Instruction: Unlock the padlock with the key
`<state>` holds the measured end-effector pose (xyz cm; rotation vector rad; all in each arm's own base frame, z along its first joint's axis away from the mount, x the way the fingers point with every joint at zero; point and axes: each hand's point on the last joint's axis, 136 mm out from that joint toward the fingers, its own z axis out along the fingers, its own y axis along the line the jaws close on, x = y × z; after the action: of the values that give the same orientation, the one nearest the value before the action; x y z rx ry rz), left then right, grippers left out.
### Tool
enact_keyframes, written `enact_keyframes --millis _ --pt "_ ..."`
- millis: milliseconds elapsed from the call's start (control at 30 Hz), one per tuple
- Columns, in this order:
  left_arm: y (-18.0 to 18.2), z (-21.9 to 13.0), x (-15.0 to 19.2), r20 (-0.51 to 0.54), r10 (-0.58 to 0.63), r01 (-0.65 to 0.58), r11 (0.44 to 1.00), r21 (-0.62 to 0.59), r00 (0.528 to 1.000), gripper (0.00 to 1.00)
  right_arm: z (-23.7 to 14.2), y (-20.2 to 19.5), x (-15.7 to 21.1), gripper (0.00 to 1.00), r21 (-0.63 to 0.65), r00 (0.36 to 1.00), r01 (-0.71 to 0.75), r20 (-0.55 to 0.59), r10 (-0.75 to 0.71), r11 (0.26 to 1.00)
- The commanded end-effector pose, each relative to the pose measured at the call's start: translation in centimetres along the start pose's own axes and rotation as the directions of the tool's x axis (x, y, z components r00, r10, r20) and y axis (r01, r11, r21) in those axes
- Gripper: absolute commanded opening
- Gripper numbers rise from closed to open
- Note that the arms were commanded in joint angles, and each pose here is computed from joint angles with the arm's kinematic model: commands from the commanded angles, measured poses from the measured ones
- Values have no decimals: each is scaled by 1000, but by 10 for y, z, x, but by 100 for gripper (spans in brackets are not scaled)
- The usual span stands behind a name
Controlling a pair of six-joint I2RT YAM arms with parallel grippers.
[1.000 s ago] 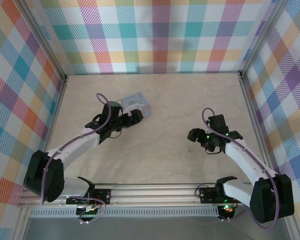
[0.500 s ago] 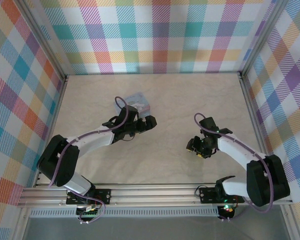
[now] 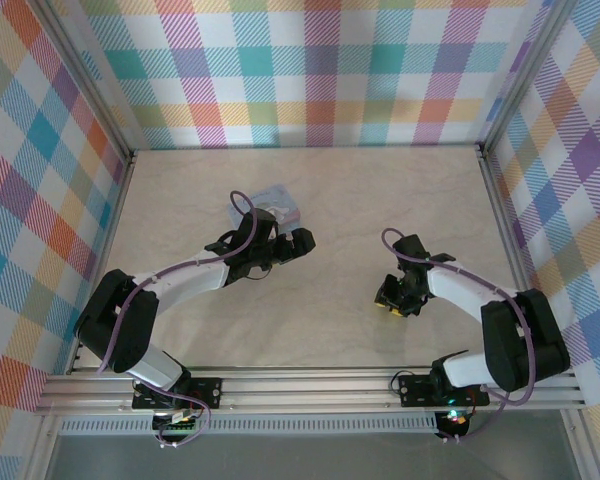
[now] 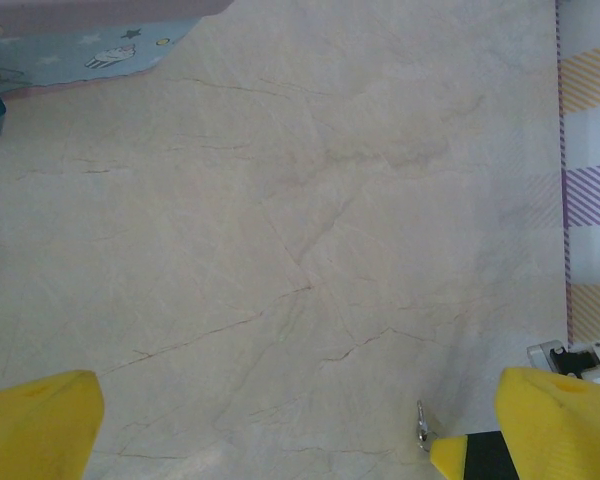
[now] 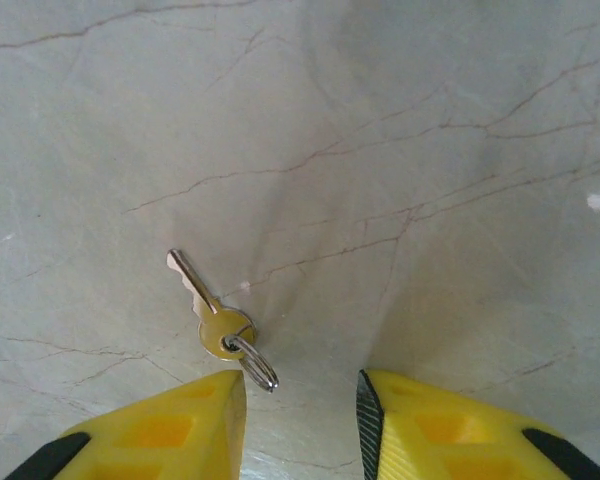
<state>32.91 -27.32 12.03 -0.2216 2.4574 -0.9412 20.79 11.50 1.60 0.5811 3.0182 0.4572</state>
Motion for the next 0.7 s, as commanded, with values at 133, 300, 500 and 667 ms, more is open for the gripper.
enact_keyframes --millis 133,300,500,667 --pt "-12 3 -2 -2 10 -10 1000 22 1000 100 0 16 -11 30 -30 1000 13 24 -12 999" --pt "-11 4 -2 -5 10 -10 1000 18 1000 100 -4 19 -12 30 -22 999 21 28 -20 1000" --pt "-11 5 -1 -8 10 -10 1000 19 1000 100 -12 20 -14 32 -8 999 26 42 -25 1000" --pt "-12 5 -1 -10 13 -13 1000 20 1000 100 -9 16 -12 33 12 999 18 34 -18 1000"
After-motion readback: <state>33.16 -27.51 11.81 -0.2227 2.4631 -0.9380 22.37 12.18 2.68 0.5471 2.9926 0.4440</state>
